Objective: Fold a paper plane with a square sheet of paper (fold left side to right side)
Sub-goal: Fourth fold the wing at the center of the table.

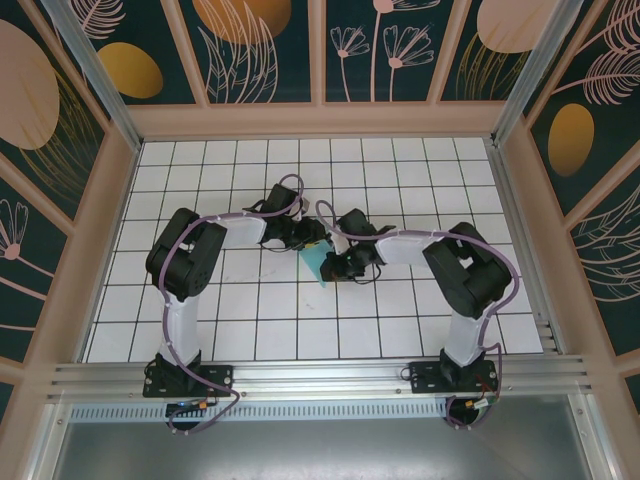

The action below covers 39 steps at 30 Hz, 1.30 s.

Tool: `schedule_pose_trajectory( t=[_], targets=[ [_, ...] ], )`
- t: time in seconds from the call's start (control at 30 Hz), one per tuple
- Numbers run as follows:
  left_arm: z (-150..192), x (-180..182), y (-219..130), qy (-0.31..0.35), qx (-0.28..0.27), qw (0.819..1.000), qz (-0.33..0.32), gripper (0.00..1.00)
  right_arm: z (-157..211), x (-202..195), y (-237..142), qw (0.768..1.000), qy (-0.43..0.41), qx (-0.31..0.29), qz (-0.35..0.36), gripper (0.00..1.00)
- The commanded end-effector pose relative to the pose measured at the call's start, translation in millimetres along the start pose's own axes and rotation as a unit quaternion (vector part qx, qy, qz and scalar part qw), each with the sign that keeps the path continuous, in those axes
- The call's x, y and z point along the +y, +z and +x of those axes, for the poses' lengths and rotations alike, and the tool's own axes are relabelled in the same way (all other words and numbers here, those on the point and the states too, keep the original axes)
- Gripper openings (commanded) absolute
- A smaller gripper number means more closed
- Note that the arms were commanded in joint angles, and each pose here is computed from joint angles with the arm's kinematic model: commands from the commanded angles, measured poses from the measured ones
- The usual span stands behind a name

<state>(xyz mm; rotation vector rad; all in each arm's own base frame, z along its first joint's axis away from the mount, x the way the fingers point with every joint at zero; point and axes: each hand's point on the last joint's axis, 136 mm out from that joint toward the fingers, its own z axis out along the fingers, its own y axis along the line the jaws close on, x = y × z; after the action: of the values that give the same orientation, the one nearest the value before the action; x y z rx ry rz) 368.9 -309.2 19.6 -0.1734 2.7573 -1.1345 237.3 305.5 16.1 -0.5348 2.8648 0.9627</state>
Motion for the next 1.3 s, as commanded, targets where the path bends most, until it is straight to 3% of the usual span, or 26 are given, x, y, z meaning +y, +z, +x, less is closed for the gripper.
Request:
schedule_pose_trajectory(
  t=[0.0,0.27,0.43,0.63,0.9,1.27],
  targets=[
    [25,81,21,-0.032,0.024,0.992,-0.121,0.35,46,-10,-4,0.997,0.014,0.066,0.026,0.13],
    [25,79,20,-0.031,0.023,0.992,-0.12,0.35,-8,37,-49,0.996,-0.006,-0.061,-0.065,0.14],
    [25,78,20,-0.032,0.021,0.992,-0.117,0.35,-29,45,-49,0.991,-0.007,-0.104,-0.084,0.14],
    [25,77,20,-0.031,0.022,0.993,-0.115,0.35,-31,25,-19,0.996,-0.005,-0.077,-0.04,0.13],
    [22,71,18,-0.027,0.02,0.994,-0.108,0.35,-6,-18,10,0.999,0.025,-0.027,0.026,0.13],
    [-21,59,16,-0.01,-0.006,0.994,-0.11,0.37,46,-56,18,0.995,0.045,0.039,0.085,0.11]
  ],
)
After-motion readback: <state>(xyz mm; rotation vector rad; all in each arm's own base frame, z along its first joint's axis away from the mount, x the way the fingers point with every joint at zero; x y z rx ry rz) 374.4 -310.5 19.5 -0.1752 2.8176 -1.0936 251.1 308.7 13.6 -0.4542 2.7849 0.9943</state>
